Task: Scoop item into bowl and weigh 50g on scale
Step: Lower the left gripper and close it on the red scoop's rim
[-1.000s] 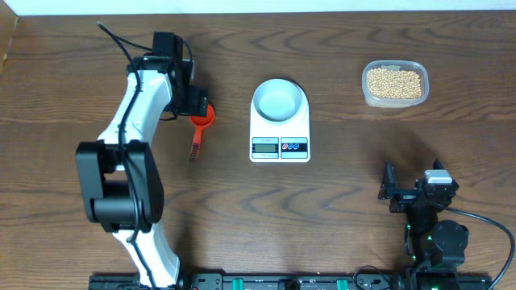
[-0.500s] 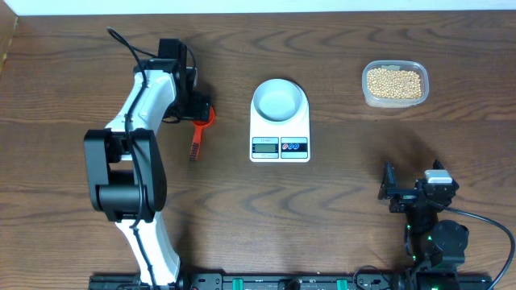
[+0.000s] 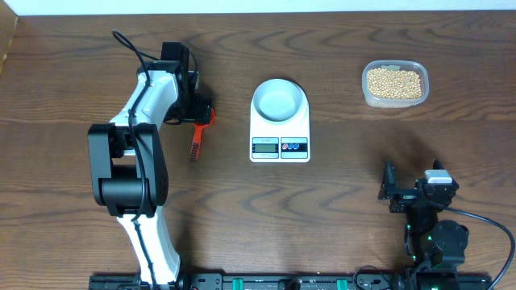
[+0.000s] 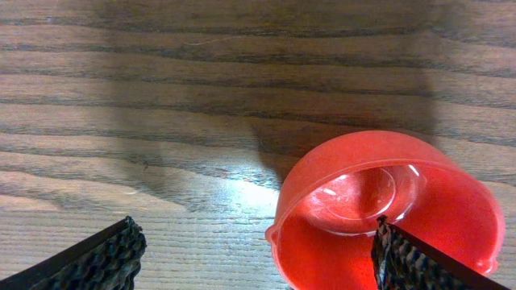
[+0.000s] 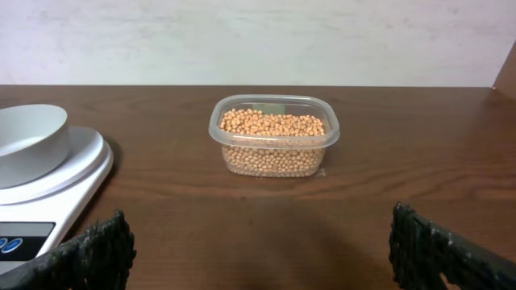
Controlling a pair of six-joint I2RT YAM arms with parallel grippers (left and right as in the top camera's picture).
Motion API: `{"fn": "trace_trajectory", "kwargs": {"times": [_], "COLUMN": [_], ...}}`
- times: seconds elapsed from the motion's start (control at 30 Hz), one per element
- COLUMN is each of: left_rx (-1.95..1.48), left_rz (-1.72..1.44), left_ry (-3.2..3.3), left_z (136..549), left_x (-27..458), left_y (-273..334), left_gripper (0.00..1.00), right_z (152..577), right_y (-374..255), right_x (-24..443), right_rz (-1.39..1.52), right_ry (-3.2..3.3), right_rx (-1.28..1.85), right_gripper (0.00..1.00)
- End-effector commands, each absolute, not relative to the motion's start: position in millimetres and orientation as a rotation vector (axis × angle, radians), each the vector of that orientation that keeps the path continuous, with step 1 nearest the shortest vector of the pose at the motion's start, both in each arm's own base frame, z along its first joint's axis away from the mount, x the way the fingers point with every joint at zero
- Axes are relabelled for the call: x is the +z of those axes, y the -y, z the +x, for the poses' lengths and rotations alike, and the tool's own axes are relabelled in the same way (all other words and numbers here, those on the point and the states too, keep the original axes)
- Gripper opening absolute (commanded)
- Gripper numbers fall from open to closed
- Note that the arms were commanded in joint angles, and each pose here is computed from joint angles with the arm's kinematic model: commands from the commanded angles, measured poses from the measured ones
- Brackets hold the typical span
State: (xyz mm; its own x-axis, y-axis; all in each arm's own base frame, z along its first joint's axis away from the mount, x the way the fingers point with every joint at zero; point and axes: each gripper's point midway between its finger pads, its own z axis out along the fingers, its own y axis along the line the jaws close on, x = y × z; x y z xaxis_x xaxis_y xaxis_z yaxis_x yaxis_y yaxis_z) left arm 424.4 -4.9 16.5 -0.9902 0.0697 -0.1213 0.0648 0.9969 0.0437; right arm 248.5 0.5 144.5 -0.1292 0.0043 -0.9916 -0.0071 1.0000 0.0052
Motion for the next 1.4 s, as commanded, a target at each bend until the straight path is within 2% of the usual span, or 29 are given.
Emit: {"fn": "trace_trajectory", "kwargs": {"times": [0.0,1.37], "left_rx": [0.087,0.086], "left_rz": [0.114,0.113], "left_ry": [-3.033,-3.034], "left_z": [421.3,418.9], "left_x": [9.4,2.7], "left_y": [-0.2,-0.2], "left_gripper": [0.92,0.92], "right_z": [248.4,248.4], "right_y": [-0.2,-0.3], "right_x": [142.8,142.8], "right_rz": [-0.01,-0.01], "right_ry": [-1.706,-1.706], "right_rx": [-0.002,-0.002], "right_gripper": [0.99,0.99]}}
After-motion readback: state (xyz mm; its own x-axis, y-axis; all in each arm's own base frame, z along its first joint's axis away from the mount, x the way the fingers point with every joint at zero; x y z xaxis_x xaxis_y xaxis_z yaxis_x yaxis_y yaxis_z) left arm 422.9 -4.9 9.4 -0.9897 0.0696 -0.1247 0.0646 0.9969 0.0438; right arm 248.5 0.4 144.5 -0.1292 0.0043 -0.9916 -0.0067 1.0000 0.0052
